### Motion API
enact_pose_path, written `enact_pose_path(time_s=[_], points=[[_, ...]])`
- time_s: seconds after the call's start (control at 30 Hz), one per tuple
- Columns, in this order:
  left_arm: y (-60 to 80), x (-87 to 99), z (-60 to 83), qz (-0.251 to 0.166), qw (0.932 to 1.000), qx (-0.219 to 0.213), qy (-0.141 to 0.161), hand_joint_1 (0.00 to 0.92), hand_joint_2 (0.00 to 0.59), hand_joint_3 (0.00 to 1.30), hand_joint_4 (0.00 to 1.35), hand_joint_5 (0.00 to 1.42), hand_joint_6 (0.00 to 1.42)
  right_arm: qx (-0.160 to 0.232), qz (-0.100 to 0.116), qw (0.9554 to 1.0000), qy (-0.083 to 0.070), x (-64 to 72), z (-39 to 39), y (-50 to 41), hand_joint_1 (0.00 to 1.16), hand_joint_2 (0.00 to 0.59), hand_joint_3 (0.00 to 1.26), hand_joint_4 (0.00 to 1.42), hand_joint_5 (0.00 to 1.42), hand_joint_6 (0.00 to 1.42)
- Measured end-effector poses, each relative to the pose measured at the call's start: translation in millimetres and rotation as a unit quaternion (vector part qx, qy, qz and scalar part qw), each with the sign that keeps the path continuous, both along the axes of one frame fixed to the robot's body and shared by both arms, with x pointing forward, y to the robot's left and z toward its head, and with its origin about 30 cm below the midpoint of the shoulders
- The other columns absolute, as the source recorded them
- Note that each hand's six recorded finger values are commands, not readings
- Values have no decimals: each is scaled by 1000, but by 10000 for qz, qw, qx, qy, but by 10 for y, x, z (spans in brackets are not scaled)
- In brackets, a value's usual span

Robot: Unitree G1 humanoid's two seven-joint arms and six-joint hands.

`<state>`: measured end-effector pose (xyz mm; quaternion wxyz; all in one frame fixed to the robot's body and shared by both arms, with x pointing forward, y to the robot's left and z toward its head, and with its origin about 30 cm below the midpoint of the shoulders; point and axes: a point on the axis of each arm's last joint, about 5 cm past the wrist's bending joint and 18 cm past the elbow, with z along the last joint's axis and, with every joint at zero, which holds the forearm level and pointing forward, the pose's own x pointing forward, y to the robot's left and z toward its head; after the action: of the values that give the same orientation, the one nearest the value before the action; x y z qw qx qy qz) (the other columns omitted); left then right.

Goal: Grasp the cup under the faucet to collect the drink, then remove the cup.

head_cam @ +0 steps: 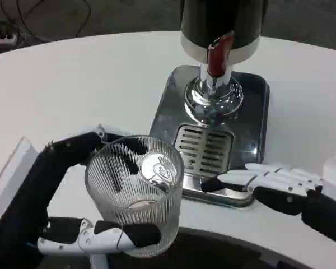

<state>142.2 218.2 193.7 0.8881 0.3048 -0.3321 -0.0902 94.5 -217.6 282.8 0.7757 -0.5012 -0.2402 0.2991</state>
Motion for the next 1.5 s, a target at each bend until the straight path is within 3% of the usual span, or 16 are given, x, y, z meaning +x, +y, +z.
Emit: enact_pose_path(time_s=[0.97,1.5], points=[[41,19,-57,198,9998,12,-78,660,0,670,760,875,859,19,-34,10000,34,25,-30,26,544,432,184,139,88,64],[247,271,-198,807,9958,100,-410,645,0,678,771,888,879,96,-8,9999,42,21,-63,42,552,439,184,139,86,63]])
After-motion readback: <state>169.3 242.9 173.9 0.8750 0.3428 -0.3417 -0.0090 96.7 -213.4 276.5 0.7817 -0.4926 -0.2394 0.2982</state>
